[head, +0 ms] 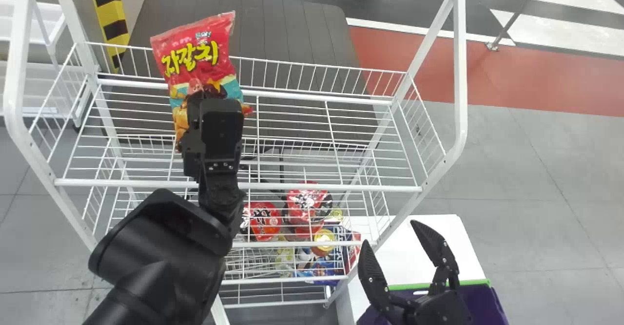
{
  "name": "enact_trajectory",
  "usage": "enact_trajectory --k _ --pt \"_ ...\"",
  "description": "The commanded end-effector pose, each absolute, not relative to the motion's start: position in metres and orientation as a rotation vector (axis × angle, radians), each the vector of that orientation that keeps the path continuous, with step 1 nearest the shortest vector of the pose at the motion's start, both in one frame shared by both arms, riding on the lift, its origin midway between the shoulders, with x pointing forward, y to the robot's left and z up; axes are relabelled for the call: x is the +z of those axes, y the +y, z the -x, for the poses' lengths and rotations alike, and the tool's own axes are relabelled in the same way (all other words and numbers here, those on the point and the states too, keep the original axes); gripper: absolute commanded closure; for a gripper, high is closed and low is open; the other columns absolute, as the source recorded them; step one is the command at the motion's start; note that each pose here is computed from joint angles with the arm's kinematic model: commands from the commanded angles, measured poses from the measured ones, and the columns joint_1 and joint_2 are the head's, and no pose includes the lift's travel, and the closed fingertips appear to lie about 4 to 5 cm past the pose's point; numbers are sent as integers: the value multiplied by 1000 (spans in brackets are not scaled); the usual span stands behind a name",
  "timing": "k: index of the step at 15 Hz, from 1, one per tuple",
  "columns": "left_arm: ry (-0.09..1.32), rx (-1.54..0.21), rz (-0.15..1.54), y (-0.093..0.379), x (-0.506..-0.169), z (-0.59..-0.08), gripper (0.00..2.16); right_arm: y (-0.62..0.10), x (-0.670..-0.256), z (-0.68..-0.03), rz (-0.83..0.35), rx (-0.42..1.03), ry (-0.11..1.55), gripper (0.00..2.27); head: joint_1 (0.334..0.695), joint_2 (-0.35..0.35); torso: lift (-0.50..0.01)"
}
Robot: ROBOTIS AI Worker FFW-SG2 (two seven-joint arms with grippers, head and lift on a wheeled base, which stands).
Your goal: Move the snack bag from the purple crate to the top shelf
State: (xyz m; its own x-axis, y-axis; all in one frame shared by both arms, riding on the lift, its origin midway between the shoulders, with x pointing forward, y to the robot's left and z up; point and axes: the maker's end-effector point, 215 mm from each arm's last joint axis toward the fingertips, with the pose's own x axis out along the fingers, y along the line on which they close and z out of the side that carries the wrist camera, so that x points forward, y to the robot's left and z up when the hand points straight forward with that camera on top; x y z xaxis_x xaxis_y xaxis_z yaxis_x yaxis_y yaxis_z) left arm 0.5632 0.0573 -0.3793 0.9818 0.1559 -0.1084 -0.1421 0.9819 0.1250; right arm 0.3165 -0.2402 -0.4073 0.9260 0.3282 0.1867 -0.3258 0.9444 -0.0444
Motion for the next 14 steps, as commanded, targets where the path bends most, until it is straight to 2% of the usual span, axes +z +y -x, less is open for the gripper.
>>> enact_trajectory --k 1,7,8,10,11,14 --pt "103 166 -150 64 -378 -565 1028 -238 -407 -315 12 339 -195 127 695 -231 4" --pt "142 139 -159 58 -400 -560 1028 -237 -403 -308 12 340 -203 127 695 -220 4" --pt "143 128 -153 53 -400 -559 947 -238 -401 -307 15 338 -210 127 695 -223 4" --pt "147 114 -144 47 -401 -558 353 -240 -399 -306 20 337 -215 127 695 -230 4" --pt "155 111 -134 47 -403 -558 194 -240 -400 -306 20 337 -213 127 695 -235 4" --pt "165 118 -119 50 -405 -558 124 -240 -399 -303 22 336 -219 127 695 -246 4"
